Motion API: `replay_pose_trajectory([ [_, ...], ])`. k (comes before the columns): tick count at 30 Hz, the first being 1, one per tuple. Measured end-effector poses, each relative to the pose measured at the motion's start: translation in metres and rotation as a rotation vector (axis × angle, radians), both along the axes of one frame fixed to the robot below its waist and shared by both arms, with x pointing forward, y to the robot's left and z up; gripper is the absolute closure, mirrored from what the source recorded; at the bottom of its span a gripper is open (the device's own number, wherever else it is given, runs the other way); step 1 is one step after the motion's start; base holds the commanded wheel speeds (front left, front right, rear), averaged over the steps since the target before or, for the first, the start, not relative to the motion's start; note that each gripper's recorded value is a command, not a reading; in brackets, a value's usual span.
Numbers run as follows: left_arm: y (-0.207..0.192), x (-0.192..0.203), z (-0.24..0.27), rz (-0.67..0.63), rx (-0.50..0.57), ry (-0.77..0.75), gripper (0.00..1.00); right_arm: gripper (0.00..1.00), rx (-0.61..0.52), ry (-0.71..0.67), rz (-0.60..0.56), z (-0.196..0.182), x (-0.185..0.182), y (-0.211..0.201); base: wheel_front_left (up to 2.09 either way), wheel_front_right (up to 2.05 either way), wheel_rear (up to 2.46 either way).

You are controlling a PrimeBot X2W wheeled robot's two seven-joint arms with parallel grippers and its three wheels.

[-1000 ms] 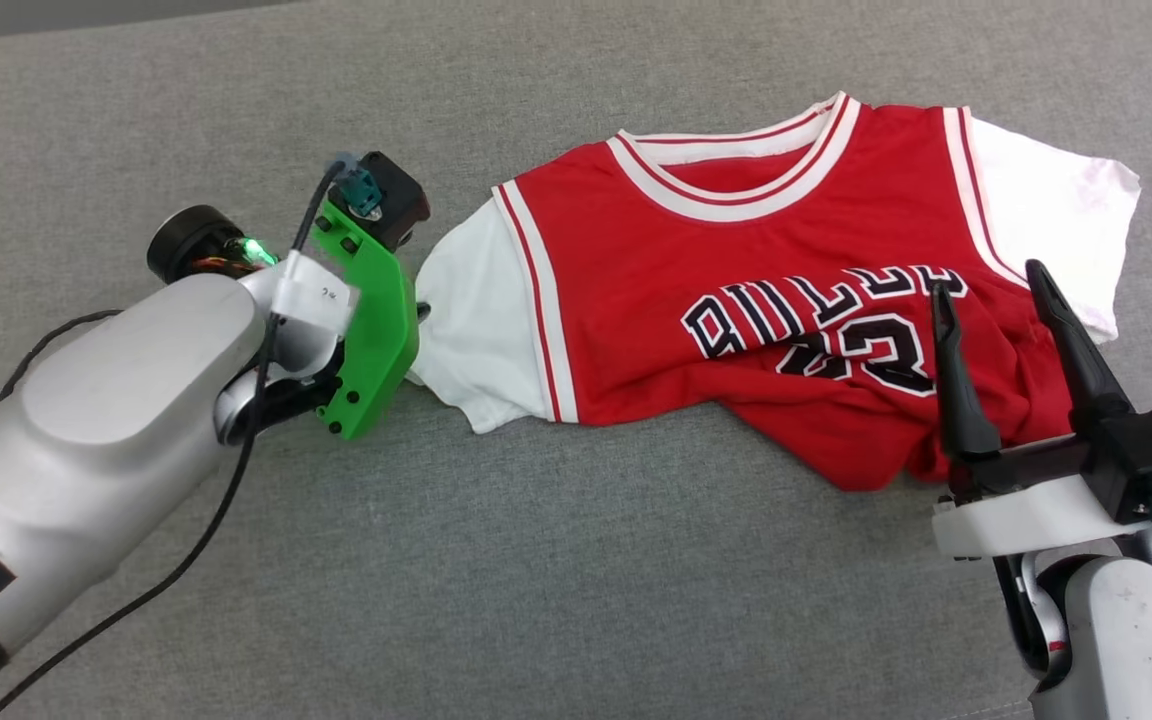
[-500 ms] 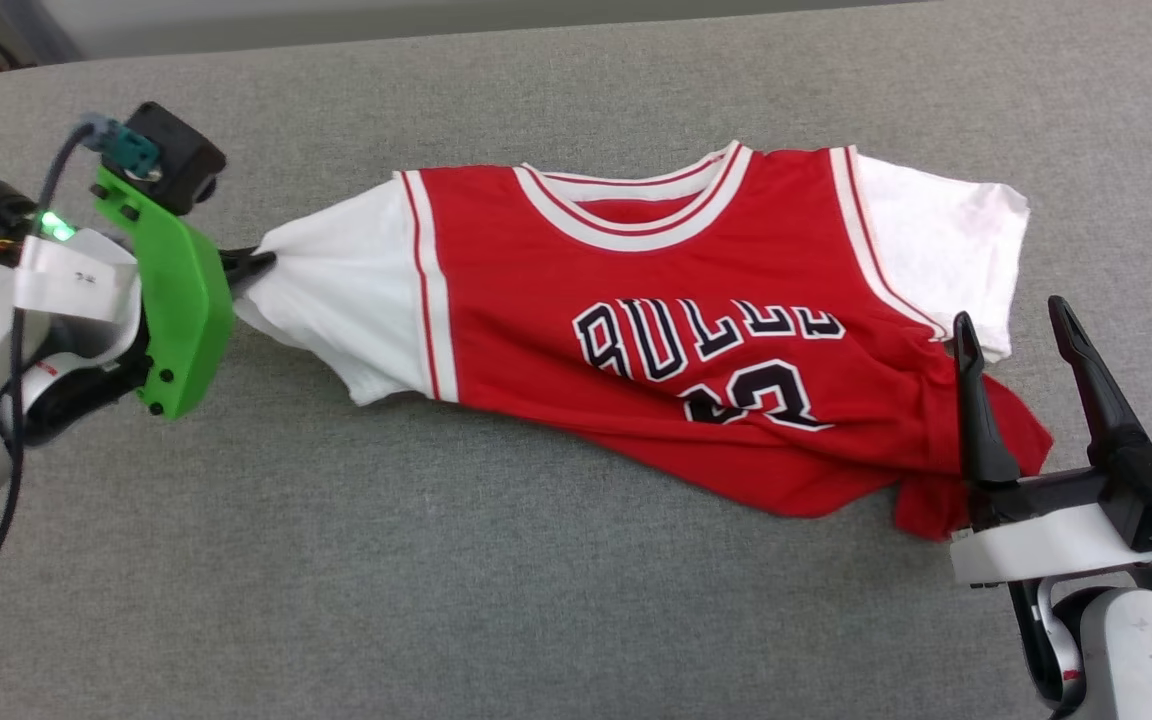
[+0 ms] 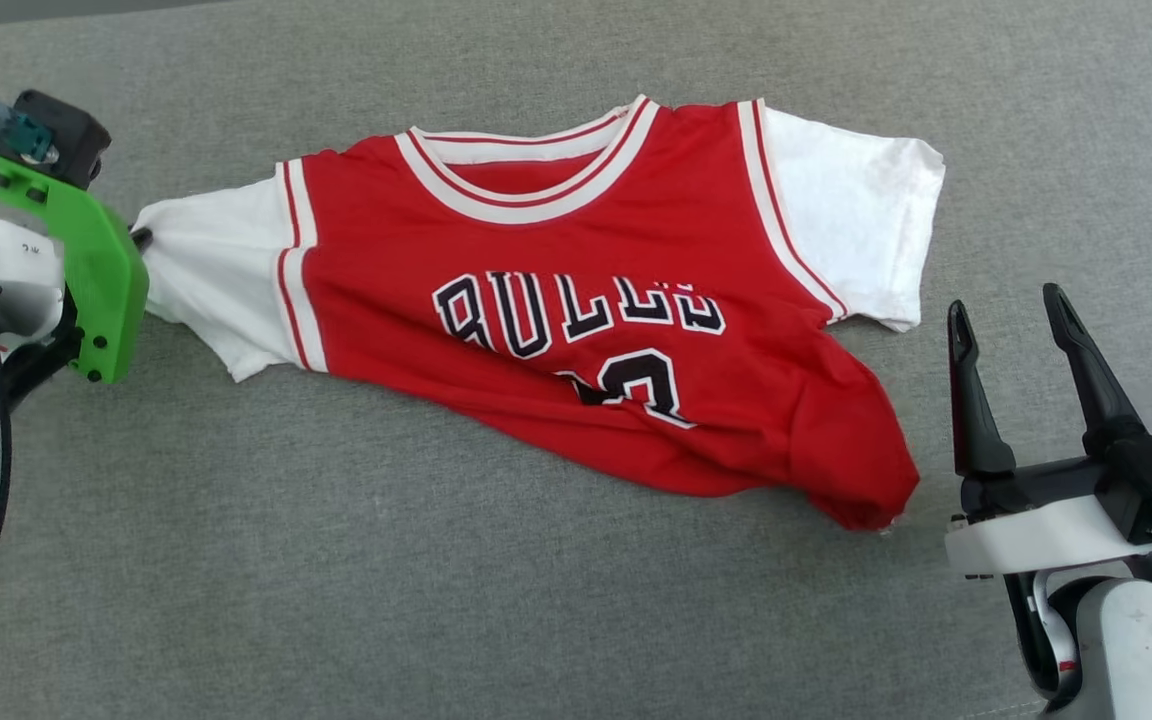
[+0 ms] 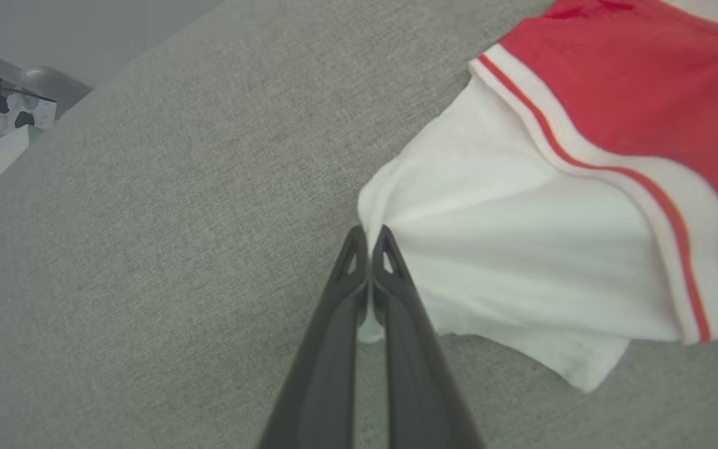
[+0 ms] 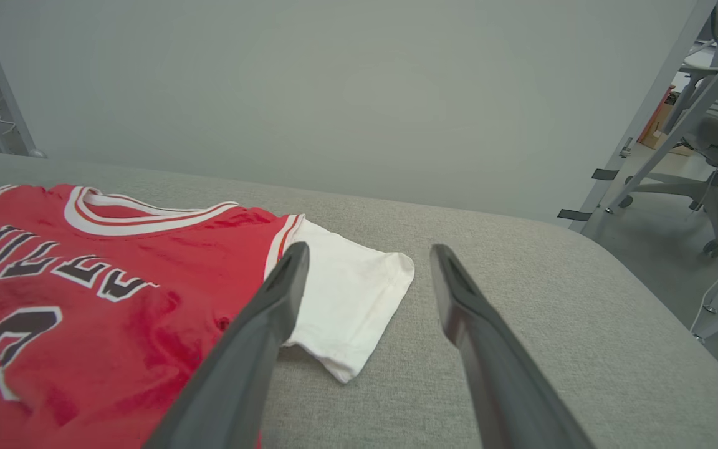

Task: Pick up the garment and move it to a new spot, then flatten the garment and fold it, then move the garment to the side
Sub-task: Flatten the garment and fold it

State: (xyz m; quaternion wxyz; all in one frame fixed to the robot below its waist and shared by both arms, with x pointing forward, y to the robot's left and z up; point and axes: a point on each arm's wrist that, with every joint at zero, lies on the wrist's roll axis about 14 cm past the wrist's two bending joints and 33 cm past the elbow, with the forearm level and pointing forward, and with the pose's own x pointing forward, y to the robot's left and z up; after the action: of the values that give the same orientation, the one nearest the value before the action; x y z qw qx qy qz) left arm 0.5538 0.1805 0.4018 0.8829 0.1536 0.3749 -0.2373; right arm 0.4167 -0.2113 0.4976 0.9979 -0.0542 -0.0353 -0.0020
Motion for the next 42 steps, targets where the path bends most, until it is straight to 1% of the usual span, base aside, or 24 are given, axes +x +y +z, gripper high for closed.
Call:
replay_pose_trajectory([
  [4,0.006,-0.007,-0.031,0.025,0.028,0.035,1.0,0.0,-0.009,-0.001,-0.016,0.001,0.001,-0.006,0.0,0.0,0.0],
  [6,0.008,-0.007,-0.036,0.039,0.029,0.029,1.0,0.0,-0.011,-0.001,-0.022,0.001,0.0,-0.008,0.0,0.0,0.0],
  [7,0.008,-0.006,-0.036,0.041,0.024,0.017,0.38,0.0,-0.012,-0.002,-0.024,0.002,0.0,-0.009,0.0,0.0,0.0],
  [8,0.006,-0.004,-0.033,0.039,0.009,-0.011,0.0,0.0,-0.013,-0.005,-0.028,0.003,-0.001,-0.01,0.0,0.0,0.0],
  [11,0.0,0.002,-0.018,0.037,-0.05,-0.132,0.0,0.0,-0.021,-0.025,-0.04,0.011,-0.002,-0.016,0.0,0.0,0.0],
  [15,-0.003,0.01,0.015,0.041,-0.137,-0.308,0.0,0.0,-0.052,-0.062,-0.059,0.026,-0.005,-0.03,0.0,0.0,0.0],
  [20,0.001,0.016,0.057,0.079,-0.179,-0.471,0.0,0.0,-0.133,-0.185,-0.046,0.071,0.006,-0.044,0.0,0.0,0.0],
  [24,-0.002,0.02,0.109,0.107,-0.23,-0.633,0.0,0.0,-0.169,-0.271,0.001,0.105,0.023,-0.048,0.0,0.0,0.0],
  [25,0.0,0.017,0.119,0.115,-0.237,-0.67,0.0,0.0,-0.171,-0.28,0.017,0.11,0.029,-0.048,0.0,0.0,0.0],
  [28,0.005,0.004,0.134,0.142,-0.25,-0.742,0.0,0.0,-0.118,-0.272,0.048,0.121,0.047,-0.048,0.0,0.0,0.0],
  [31,0.008,-0.01,0.143,0.17,-0.261,-0.801,0.0,0.0,-0.091,-0.208,0.099,0.124,0.068,-0.042,0.0,0.0,0.0],
  [35,0.017,-0.026,0.152,0.22,-0.264,-0.874,0.0,0.0,-0.094,-0.048,0.153,0.112,0.099,-0.035,0.0,0.0,0.0],
  [38,0.023,-0.038,0.151,0.253,-0.266,-0.901,0.0,0.0,-0.107,0.132,0.172,0.085,0.115,-0.035,0.0,0.0,0.0],
  [39,0.024,-0.042,0.151,0.269,-0.271,-0.911,0.0,0.0,-0.106,0.212,0.178,0.072,0.118,-0.035,0.0,0.0,0.0],
  [42,0.031,-0.053,0.15,0.315,-0.277,-0.936,0.0,0.0,-0.108,0.424,0.194,0.035,0.12,-0.036,0.0,0.0,0.0],
])
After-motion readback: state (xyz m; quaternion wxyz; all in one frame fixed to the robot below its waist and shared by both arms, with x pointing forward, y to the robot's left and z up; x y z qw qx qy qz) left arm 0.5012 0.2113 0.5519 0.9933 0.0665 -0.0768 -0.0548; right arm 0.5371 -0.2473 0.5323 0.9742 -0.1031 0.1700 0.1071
